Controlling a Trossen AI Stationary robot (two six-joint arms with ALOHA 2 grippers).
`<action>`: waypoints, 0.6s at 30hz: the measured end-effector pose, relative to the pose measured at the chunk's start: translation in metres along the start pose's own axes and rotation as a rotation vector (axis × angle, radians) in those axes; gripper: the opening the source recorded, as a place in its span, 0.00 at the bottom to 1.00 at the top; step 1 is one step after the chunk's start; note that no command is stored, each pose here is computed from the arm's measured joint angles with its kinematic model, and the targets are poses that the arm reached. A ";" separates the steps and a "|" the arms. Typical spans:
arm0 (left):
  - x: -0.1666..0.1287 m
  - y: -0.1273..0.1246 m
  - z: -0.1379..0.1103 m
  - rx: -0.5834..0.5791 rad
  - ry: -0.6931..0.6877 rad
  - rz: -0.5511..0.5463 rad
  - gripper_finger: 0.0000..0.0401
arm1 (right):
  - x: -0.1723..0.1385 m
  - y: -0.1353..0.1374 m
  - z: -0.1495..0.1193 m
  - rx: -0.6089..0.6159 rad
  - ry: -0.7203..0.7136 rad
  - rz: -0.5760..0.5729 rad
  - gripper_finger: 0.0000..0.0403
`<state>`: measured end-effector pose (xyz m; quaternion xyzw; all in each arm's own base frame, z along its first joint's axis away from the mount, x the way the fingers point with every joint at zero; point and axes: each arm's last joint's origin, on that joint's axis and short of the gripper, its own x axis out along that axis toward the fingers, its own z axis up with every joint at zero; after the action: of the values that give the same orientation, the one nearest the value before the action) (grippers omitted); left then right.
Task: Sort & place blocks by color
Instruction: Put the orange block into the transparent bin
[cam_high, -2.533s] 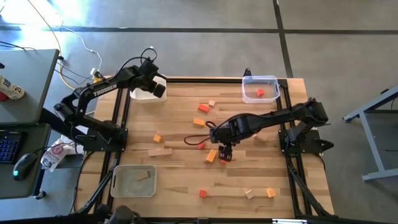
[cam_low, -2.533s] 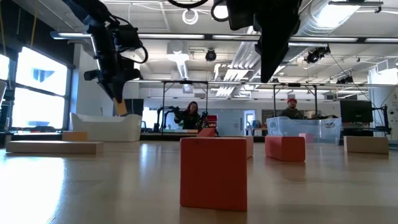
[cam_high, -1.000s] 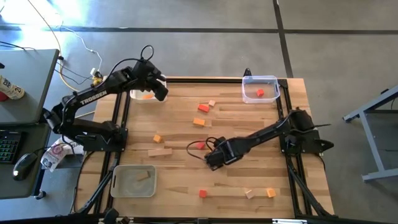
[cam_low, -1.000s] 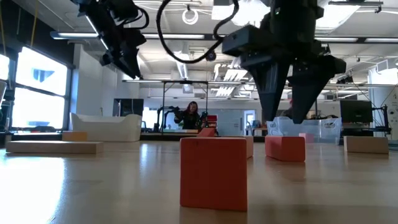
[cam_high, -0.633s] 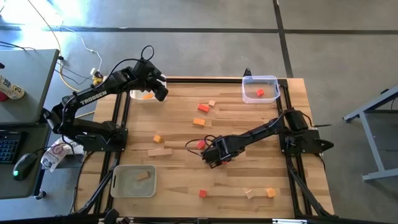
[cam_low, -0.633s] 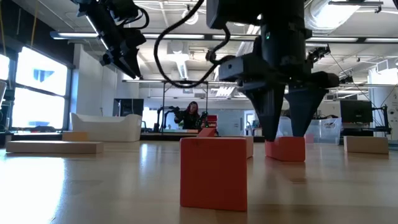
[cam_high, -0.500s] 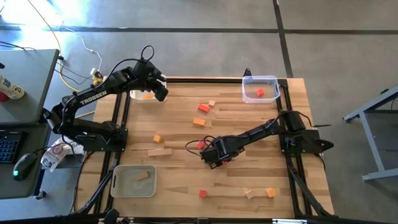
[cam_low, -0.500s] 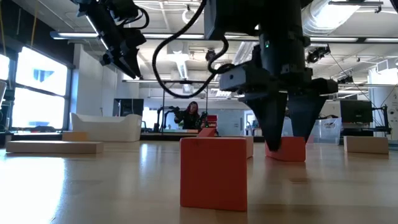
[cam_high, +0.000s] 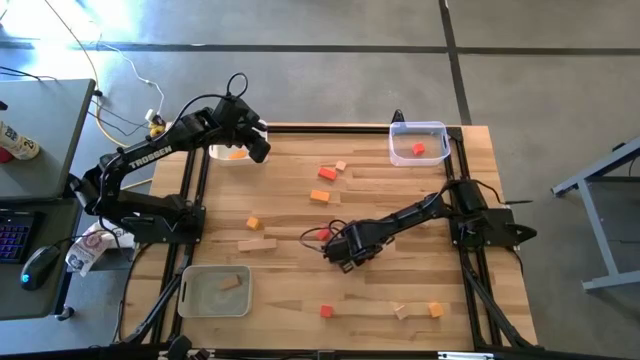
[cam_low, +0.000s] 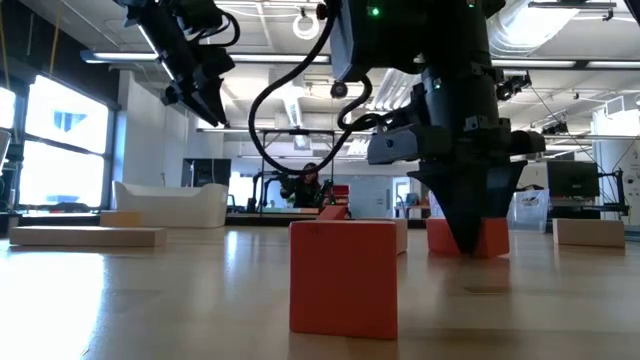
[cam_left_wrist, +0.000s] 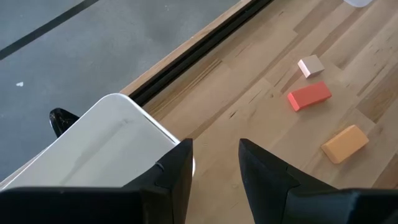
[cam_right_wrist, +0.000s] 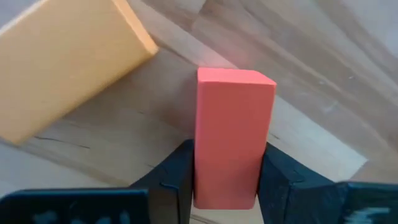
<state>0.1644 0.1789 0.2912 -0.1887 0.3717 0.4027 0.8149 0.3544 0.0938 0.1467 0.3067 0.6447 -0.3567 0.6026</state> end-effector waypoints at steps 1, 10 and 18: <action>0.000 0.000 0.000 0.000 0.000 0.000 0.29 | 0.000 0.000 0.000 -0.006 -0.004 -0.004 0.26; 0.000 0.000 0.000 -0.001 0.000 0.000 0.29 | -0.004 -0.007 -0.001 -0.042 -0.031 -0.062 0.26; 0.000 0.000 0.000 -0.001 0.000 0.000 0.29 | -0.016 -0.022 0.005 -0.083 -0.076 -0.153 0.26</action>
<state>0.1644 0.1790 0.2911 -0.1891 0.3717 0.4027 0.8148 0.3405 0.0785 0.1640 0.2176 0.6573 -0.3861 0.6095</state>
